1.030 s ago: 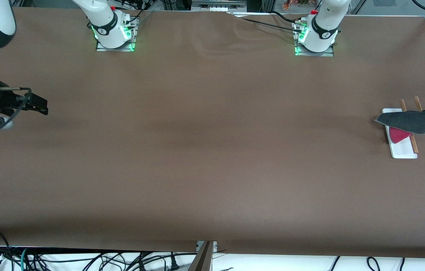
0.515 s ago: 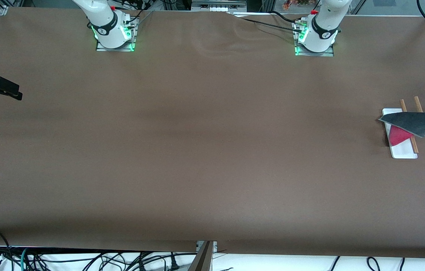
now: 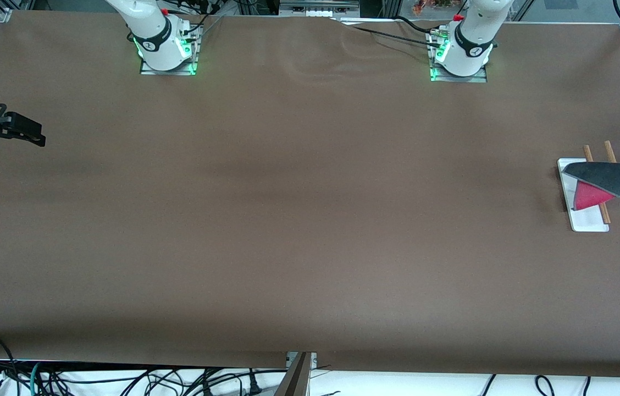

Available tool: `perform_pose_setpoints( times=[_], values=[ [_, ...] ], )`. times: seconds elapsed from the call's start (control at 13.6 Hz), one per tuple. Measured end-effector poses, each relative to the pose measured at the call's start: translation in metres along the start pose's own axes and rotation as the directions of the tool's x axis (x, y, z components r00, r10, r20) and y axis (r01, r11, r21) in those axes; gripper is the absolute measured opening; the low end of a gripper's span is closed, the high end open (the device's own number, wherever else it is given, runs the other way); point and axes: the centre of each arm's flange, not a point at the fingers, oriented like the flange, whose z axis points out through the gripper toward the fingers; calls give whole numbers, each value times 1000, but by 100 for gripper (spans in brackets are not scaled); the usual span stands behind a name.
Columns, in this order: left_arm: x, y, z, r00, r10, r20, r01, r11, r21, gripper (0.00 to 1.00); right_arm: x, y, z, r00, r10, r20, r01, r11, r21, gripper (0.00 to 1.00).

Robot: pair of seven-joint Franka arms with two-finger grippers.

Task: Pass towel and hang on rack

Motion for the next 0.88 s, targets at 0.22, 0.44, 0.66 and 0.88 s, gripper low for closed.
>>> perform_pose_setpoints(
  times=[0.22,0.44,0.66,0.88],
  values=[
    [-29,-17,35,997,65,-33,-66,997,-28,27,0,0,0,1000,-1,0,1,1000,0,100],
    [-29,-28,17,995,97,-36,-97,995,18,59,0,-1,0,1000,-2,0,2,1000,0,100],
    [-30,-31,-22,994,103,-29,-101,993,68,90,0,-3,0,1000,-5,0,5,1000,1,100],
    [-18,-31,-63,992,122,-15,-119,985,129,100,1,-7,0,1000,-13,0,13,1000,0,100]
  ],
)
